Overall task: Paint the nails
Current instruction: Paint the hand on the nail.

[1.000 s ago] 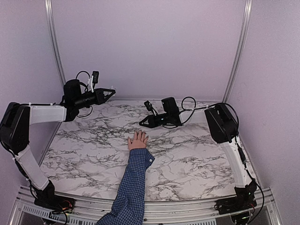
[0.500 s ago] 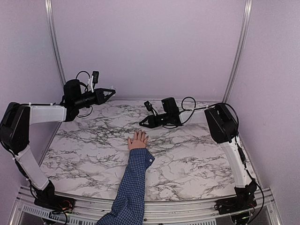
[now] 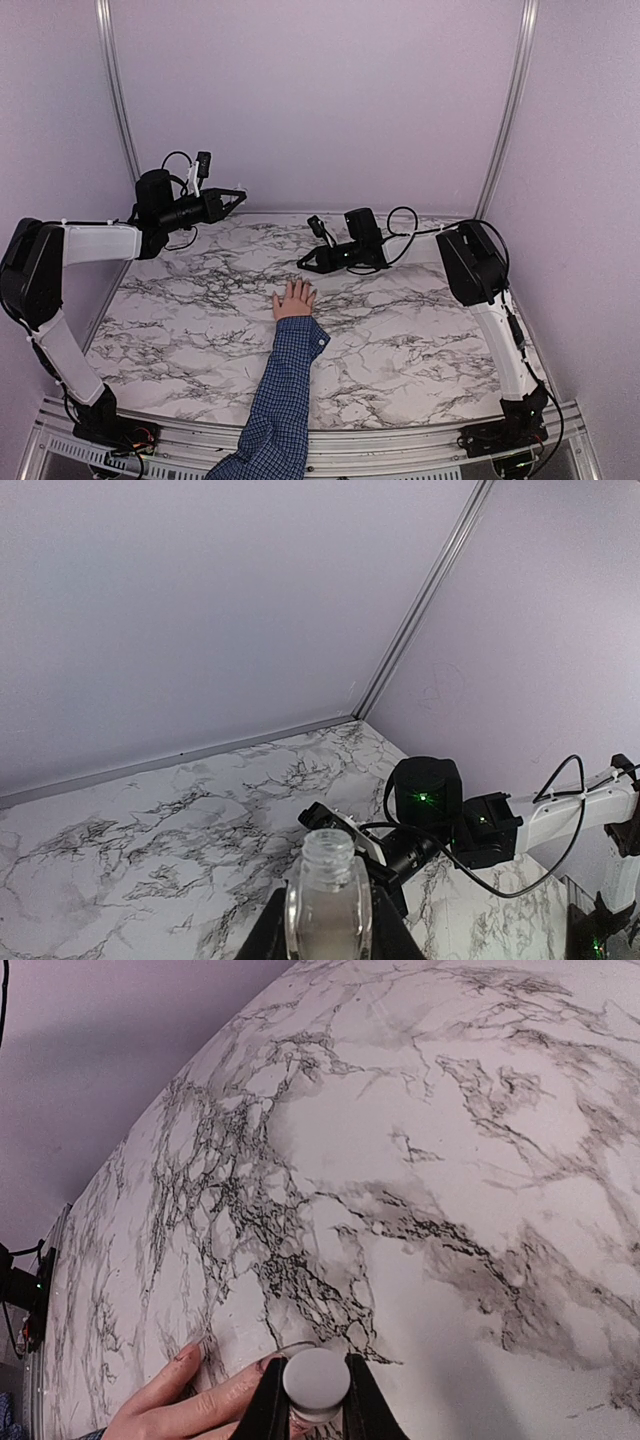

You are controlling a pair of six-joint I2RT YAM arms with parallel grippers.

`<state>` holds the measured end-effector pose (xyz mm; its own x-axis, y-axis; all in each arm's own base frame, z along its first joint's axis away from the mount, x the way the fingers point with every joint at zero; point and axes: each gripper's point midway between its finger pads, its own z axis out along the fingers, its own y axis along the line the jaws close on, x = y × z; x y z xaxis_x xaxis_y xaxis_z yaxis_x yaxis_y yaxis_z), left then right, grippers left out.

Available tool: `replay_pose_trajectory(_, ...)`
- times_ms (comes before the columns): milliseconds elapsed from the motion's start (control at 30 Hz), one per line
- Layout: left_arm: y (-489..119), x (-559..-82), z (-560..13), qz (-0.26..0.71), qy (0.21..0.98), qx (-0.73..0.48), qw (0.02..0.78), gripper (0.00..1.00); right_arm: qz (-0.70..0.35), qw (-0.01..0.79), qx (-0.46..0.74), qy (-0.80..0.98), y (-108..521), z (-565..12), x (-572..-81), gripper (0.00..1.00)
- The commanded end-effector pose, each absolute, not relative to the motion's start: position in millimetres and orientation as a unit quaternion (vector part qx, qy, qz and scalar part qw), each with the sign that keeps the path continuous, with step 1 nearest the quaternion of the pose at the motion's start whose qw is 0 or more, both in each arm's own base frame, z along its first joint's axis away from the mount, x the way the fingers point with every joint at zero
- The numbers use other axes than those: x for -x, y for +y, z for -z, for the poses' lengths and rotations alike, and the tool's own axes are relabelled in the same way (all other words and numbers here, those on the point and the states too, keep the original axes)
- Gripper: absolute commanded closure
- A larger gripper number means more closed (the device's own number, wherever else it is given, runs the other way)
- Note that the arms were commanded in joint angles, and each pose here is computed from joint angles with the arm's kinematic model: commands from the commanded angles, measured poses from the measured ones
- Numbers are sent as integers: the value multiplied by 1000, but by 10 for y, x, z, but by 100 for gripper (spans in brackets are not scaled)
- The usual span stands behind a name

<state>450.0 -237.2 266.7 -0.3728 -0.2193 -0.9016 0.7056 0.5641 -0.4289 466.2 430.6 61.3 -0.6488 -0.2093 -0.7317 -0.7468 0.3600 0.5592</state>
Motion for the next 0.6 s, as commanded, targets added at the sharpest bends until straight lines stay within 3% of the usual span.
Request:
replay_pose_trajectory(0, -2358, -4465, -2804, 436, 687, -186, 551, 100, -474, 284, 318, 771, 4345, -572, -4627, 100)
replay_pose_trajectory(567, -2362, -4488, -2800, 435, 687, -187, 551, 100, -469, 291, 314, 772, 4343, -585, -4693, 100)
